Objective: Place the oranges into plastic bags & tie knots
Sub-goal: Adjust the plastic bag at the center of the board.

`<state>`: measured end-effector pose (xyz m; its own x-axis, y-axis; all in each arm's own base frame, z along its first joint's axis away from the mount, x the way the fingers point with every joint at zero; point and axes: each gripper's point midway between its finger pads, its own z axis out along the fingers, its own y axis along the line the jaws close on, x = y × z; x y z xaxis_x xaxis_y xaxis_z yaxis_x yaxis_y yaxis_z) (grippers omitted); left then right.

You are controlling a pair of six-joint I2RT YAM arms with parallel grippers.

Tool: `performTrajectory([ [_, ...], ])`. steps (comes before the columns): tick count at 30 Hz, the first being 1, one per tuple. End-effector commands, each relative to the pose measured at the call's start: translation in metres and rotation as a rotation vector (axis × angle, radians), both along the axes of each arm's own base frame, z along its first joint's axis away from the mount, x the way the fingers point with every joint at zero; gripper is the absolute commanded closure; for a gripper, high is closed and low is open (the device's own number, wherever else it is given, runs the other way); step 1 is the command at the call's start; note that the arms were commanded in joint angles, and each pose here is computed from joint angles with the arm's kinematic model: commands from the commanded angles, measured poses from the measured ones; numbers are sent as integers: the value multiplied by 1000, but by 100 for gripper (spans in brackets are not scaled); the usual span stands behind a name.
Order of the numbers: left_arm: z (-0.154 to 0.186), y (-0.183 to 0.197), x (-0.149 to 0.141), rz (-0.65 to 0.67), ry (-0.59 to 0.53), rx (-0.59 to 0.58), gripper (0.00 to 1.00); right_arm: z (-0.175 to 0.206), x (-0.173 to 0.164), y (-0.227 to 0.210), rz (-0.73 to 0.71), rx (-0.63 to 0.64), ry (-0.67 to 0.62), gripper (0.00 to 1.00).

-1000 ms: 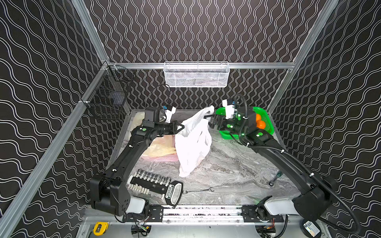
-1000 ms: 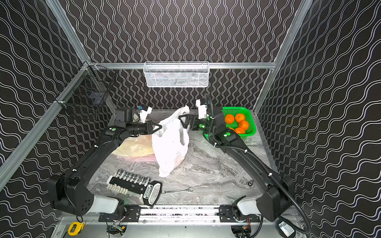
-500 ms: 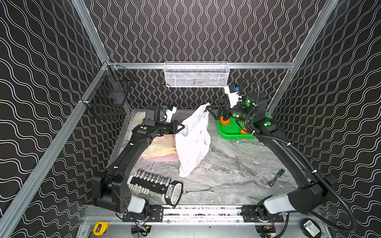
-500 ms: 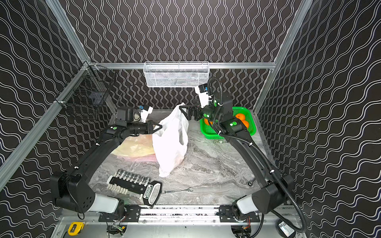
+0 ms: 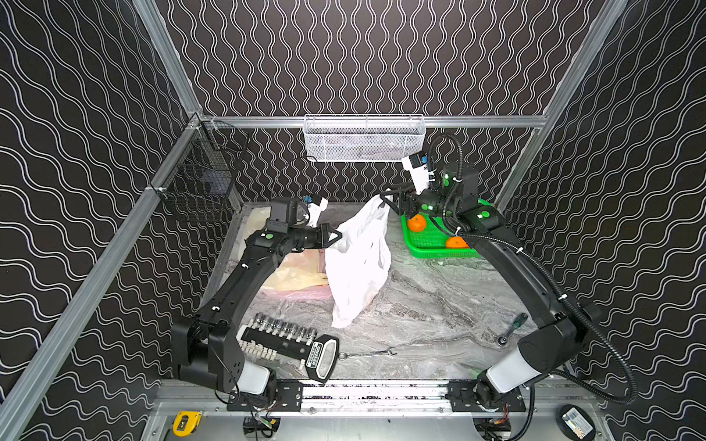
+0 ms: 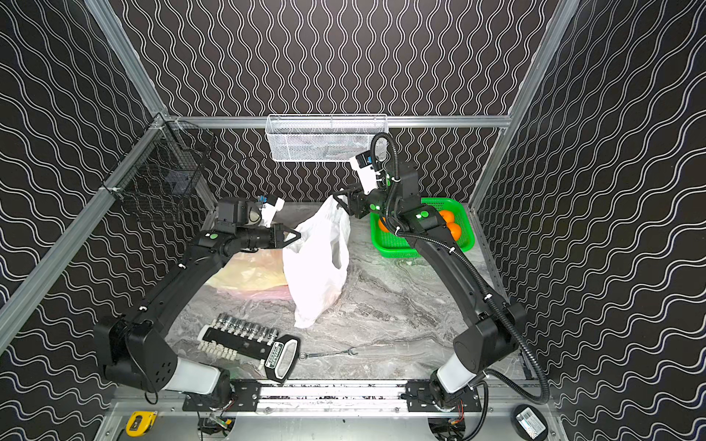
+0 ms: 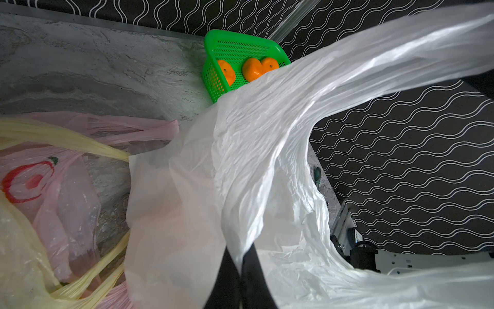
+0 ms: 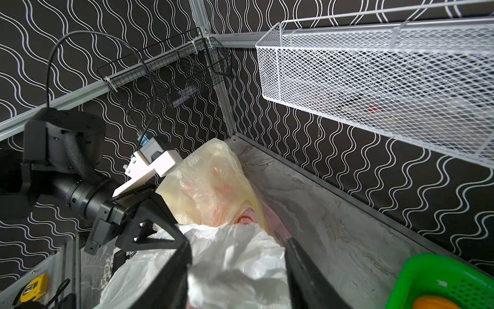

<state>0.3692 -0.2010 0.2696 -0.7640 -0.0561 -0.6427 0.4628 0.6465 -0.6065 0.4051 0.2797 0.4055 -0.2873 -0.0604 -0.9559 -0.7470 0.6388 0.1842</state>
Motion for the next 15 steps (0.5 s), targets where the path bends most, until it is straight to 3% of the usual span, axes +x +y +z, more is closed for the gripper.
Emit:
performTrajectory([
  [1, 7, -3, 3, -24, -27, -8, 100, 6, -2, -6, -27, -9, -25, 61],
  [5, 8, -6, 8, -37, -25, -6, 100, 12, -6, -16, -69, -4, -41, 80],
  [11, 15, -23, 14, -83, -41, 7, 100, 19, -22, -37, -142, -15, -39, 86],
  [15, 23, -57, 18, -155, -69, 40, 100, 25, -43, -57, -205, -16, -14, 87],
])
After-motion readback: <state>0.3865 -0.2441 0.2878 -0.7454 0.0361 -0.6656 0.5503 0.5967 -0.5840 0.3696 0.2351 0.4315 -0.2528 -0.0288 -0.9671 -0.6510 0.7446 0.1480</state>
